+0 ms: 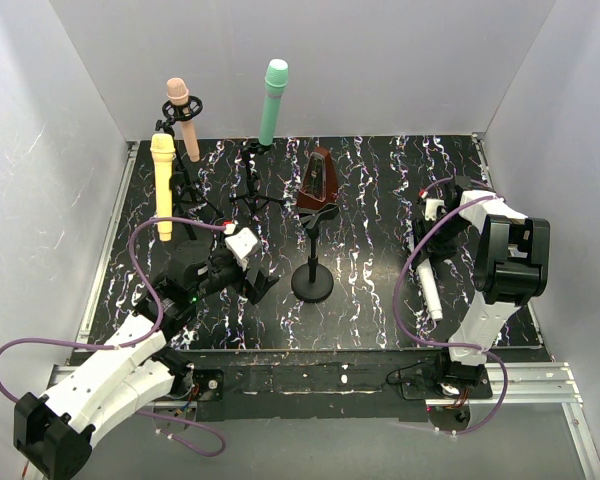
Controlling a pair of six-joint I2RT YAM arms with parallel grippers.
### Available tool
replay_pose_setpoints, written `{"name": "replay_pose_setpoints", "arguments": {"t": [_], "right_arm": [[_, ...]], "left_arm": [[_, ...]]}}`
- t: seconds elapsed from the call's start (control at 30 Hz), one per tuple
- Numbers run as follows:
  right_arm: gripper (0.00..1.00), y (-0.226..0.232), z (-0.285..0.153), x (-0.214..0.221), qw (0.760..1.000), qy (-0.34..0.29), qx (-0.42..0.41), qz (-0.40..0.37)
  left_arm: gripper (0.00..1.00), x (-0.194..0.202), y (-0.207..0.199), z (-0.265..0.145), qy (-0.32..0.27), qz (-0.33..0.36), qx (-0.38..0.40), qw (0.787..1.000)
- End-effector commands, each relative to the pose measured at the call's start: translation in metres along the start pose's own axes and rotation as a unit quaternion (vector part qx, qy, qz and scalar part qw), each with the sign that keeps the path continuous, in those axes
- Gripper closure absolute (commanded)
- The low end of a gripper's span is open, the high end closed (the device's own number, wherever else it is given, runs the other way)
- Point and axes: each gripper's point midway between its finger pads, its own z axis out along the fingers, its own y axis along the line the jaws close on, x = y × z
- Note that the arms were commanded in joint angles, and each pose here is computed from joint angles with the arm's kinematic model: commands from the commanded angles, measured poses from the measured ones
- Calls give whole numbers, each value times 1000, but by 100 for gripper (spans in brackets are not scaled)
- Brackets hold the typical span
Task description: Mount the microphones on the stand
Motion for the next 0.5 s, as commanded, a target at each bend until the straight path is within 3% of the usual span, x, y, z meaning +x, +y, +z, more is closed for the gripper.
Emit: {"name": "replay_pose_setpoints", "arguments": {"t": [0.0,0.2,0.47], "right_arm": [[40,-9,-4,-14,999,-14,22,-28],[40,-4,-2,-9,998,-12,36,-55],[48,-14,5,1,993,-10,96,-64]], "left_arm": [[2,-23,1,-6,-29,16,-1,999],[2,-24,1,-7,-30,18,-1,999],[2,-31,2,-11,-48,15,-8,999]]}}
